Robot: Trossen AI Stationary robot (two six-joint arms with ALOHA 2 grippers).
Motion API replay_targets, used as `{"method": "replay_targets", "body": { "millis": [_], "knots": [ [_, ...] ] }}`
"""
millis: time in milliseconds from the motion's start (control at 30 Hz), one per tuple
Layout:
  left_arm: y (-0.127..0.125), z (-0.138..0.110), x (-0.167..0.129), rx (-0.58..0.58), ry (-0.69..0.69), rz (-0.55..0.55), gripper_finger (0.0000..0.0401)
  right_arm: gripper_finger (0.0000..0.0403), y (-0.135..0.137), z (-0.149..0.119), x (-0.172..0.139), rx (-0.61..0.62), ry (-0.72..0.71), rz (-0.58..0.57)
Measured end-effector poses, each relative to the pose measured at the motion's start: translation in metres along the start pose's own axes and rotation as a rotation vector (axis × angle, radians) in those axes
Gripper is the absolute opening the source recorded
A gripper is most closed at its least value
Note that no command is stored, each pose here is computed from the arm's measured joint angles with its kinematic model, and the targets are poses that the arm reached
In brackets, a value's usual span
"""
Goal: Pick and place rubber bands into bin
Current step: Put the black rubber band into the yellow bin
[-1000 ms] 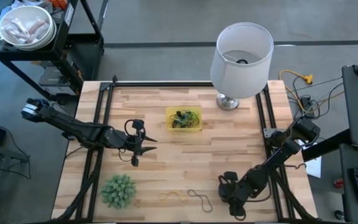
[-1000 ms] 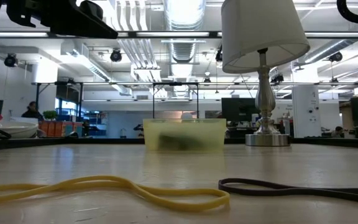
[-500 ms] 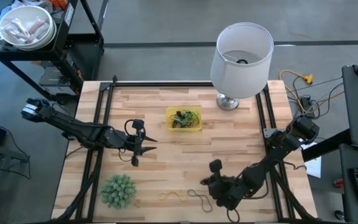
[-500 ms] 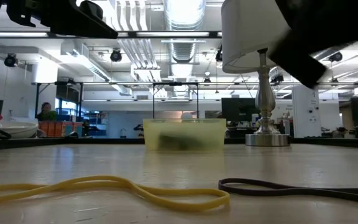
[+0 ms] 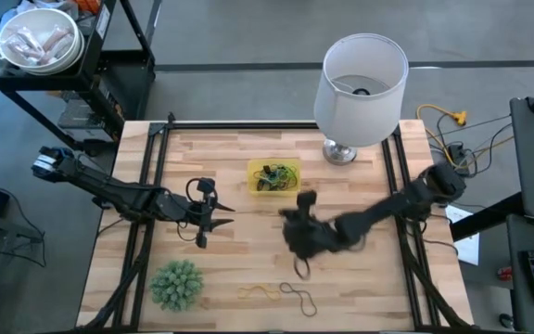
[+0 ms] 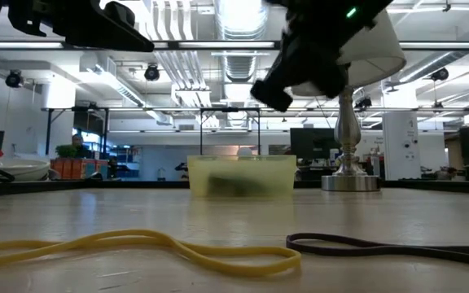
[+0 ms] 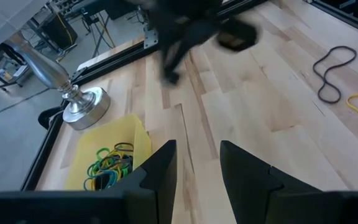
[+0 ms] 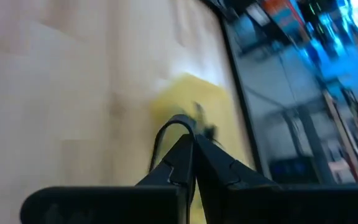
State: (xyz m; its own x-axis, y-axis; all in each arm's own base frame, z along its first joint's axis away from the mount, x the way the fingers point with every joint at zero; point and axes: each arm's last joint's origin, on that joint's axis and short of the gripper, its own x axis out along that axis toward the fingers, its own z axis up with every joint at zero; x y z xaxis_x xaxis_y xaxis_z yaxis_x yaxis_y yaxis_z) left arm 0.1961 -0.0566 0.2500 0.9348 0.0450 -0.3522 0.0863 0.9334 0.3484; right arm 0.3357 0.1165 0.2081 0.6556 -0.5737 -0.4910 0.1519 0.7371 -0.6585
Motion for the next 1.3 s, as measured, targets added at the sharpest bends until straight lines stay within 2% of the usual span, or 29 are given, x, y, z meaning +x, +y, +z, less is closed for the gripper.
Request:
{"method": "replay_targets", "body": {
  "millis": [267, 467, 600, 833, 1000, 1100, 1300],
  "knots": [
    [0.0, -0.001, 0.0, 0.001, 0.004, -0.001, 0.0107, 0.0009, -0.066, -0.021, 0.068, 0.072, 0.181, -0.109],
    [-0.001, -0.003, 0.001, 0.003, 0.009, -0.002, 0.0107, 0.0009, -0.104, -0.042, 0.103, 0.199, 0.238, 0.037],
    [-0.001, -0.003, 0.001, 0.004, 0.009, -0.002, 0.0107, 0.0009, -0.12, -0.052, 0.115, 0.303, 0.26, 0.07],
    [-0.001, -0.003, 0.001, 0.003, 0.009, -0.002, 0.0107, 0.0009, -0.129, -0.057, 0.121, 0.362, 0.256, 0.118],
    [-0.001, -0.004, 0.001, 0.004, 0.012, -0.003, 0.0107, 0.0016, -0.127, -0.056, 0.124, 0.347, 0.242, 0.123],
    [-0.001, -0.004, 0.001, 0.004, 0.011, -0.003, 0.0107, 0.0037, -0.126, -0.056, 0.124, 0.317, 0.234, 0.147],
    [-0.001, -0.004, 0.001, 0.004, 0.011, -0.003, 0.0107, 0.0105, -0.126, -0.054, 0.124, 0.323, 0.214, 0.174]
  ]
}}
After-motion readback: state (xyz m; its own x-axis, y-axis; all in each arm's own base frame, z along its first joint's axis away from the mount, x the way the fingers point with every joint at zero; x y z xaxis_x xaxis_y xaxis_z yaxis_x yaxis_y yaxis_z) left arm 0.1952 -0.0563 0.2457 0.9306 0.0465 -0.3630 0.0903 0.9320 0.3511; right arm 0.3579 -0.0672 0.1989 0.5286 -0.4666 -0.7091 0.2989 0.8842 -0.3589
